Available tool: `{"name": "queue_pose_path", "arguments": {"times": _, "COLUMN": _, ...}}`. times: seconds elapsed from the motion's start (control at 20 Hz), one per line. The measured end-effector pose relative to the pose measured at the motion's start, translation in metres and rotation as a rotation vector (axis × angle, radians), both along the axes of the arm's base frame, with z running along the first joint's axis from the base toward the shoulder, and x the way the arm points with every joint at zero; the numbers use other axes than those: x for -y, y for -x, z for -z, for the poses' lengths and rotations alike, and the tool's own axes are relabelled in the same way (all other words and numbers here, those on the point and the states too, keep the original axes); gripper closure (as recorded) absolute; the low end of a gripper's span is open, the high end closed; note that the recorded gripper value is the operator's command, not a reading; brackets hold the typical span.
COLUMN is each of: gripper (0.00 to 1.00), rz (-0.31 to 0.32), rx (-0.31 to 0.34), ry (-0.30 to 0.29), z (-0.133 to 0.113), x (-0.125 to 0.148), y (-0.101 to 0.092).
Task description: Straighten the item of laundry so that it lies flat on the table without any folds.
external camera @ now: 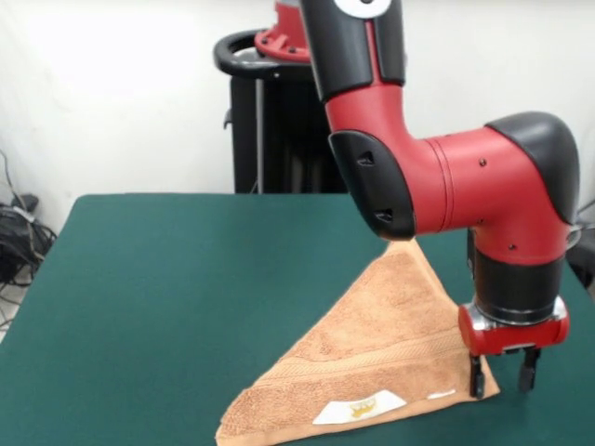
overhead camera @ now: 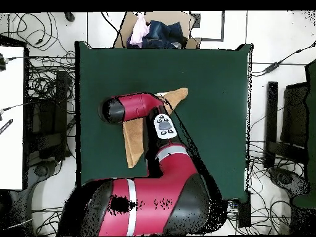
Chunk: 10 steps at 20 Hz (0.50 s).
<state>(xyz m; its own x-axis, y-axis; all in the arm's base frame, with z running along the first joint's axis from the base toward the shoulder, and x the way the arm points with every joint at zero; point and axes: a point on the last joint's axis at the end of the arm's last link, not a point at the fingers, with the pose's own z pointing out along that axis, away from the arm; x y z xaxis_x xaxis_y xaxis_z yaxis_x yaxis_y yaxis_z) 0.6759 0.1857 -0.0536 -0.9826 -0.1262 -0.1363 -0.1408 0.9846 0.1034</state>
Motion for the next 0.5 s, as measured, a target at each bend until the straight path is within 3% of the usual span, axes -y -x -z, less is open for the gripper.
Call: {"name": "queue_pose_path", "arguments": {"times": 0.5, "gripper": 0.0, "rz": 0.007, "rx": 0.0, "ry": 0.004, "z": -0.0013, "x": 0.002, "y": -0.0008}}
